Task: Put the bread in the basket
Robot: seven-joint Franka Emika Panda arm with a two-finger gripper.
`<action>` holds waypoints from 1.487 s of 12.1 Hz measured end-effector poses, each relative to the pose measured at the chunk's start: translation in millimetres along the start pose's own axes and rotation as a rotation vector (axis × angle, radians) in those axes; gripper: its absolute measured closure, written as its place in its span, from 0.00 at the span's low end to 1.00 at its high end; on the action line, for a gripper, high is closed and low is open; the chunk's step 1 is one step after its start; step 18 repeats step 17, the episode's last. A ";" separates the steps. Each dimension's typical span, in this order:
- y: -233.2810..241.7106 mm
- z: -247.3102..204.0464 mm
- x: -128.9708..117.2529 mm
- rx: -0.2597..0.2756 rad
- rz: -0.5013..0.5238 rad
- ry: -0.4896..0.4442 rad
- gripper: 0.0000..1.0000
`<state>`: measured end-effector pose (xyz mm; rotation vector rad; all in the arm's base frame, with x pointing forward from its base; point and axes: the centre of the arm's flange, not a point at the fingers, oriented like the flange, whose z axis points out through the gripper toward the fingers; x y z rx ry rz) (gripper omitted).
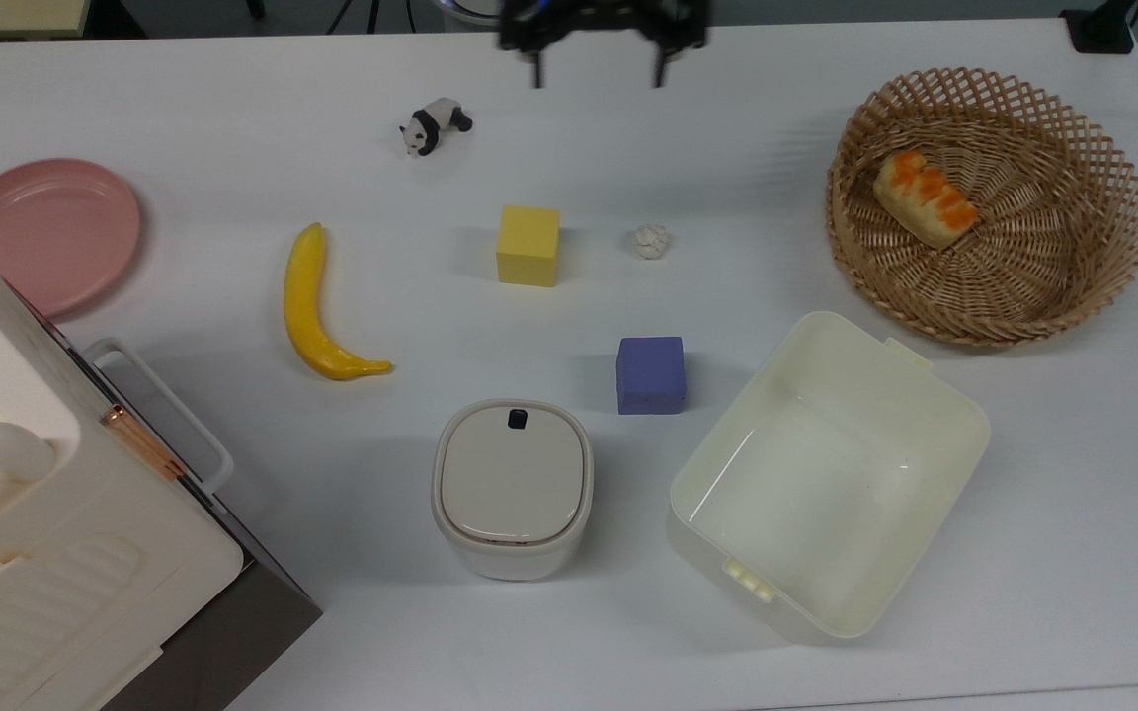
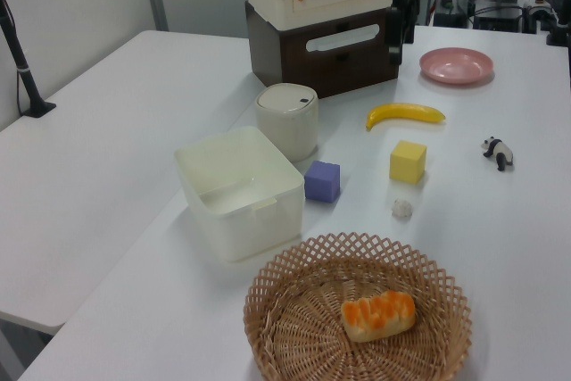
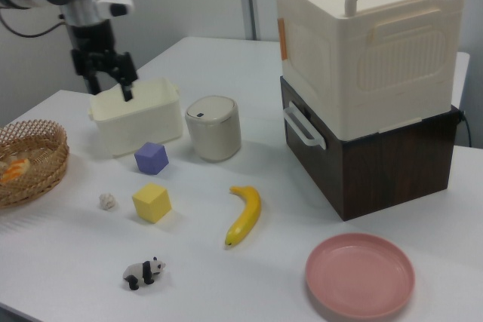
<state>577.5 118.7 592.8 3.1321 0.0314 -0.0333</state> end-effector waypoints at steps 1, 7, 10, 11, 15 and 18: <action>27.5 0.0 4.3 0.001 0.021 0.000 0.00; 102.9 -9.1 5.0 0.004 0.086 0.015 0.00; 103.5 -10.8 0.4 0.004 0.087 0.015 0.00; 103.8 -8.8 0.1 0.003 0.088 0.010 0.00; 104.0 0.5 -0.5 0.002 0.088 -0.009 0.00; 103.9 2.9 0.0 0.003 0.088 -0.008 0.00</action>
